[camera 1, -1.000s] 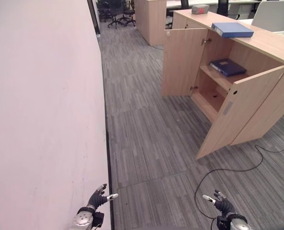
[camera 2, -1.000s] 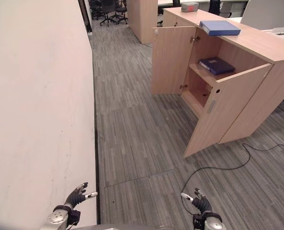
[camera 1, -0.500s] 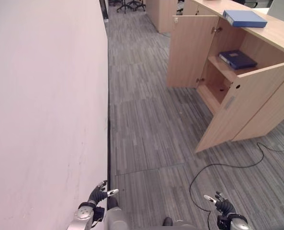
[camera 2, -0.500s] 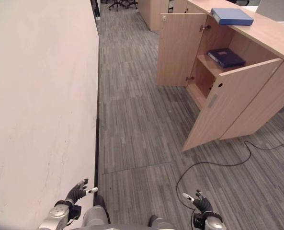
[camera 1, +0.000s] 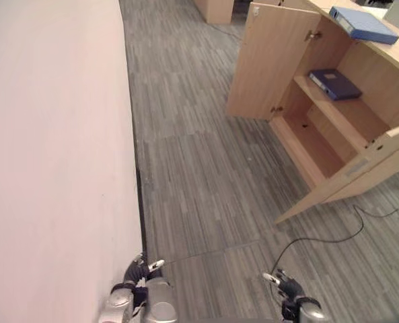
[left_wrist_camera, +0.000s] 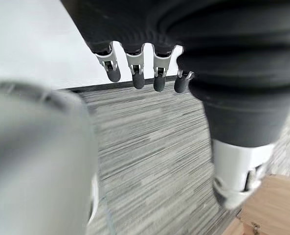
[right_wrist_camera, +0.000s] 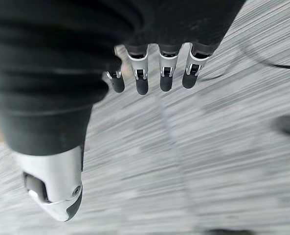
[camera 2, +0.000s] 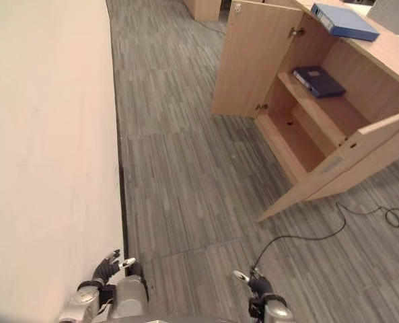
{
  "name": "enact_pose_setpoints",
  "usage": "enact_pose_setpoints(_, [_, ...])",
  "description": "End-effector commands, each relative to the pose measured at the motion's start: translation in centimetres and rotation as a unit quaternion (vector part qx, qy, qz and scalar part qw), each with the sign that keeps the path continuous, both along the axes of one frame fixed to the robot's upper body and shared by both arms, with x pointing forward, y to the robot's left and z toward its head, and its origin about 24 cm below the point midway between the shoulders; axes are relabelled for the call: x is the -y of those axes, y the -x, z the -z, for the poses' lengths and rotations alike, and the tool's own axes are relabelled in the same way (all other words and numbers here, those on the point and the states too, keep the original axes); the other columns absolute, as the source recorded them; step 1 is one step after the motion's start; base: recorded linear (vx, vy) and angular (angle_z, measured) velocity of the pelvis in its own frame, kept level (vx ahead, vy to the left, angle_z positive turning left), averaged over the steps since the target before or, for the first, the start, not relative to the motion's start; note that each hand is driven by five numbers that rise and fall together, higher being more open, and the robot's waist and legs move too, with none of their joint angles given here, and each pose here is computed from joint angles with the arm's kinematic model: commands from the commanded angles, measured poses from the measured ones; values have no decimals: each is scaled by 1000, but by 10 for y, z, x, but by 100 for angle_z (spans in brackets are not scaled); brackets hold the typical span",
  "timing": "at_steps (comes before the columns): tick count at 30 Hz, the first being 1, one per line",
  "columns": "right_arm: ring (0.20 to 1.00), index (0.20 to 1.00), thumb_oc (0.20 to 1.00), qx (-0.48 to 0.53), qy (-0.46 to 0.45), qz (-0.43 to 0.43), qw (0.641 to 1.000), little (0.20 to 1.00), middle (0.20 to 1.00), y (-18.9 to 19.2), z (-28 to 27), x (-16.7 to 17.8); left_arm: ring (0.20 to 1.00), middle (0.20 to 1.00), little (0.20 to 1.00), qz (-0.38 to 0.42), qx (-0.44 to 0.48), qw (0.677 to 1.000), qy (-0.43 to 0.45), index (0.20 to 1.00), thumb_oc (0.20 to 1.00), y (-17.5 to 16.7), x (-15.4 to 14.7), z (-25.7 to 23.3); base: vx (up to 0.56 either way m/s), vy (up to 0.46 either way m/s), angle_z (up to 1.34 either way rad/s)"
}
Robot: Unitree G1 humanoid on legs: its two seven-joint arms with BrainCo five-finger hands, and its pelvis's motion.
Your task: Put the empty folder in the office cabinet
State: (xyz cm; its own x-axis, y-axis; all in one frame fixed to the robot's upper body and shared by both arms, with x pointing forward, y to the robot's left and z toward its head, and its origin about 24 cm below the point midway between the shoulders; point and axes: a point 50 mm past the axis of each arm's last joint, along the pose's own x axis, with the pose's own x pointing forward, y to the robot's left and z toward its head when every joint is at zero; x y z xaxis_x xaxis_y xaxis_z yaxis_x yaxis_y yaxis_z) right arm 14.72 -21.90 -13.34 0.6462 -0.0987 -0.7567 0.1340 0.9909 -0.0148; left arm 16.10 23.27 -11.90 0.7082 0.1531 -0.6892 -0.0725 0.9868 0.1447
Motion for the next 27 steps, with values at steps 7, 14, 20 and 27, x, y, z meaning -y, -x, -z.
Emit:
enact_pose_setpoints(7, [1000, 1000, 1000, 97, 54, -15, 994, 1000, 1000, -49, -38, 30, 1000, 1000, 1000, 39, 58, 994, -81, 1000, 1000, -21, -38, -32, 259, 243, -9])
enact_pose_setpoints(14, [1000, 1000, 1000, 87, 72, 32, 993, 1000, 1000, -43, -39, 50, 1000, 1000, 1000, 44, 65, 994, -80, 1000, 1000, -28, -33, -33, 349, -31, -38])
enact_pose_setpoints(20, [1000, 1000, 1000, 32, 80, 87, 992, 1000, 1000, -9, -25, 70, 1000, 1000, 1000, 60, 60, 992, -89, 1000, 1000, -30, -29, -31, 531, -161, 52])
enact_pose_setpoints(27, [1000, 1000, 1000, 15, 92, 121, 988, 1000, 1000, 8, -25, 91, 1000, 1000, 1000, 67, 65, 994, -61, 1000, 1000, -33, -13, -27, 399, -183, 28])
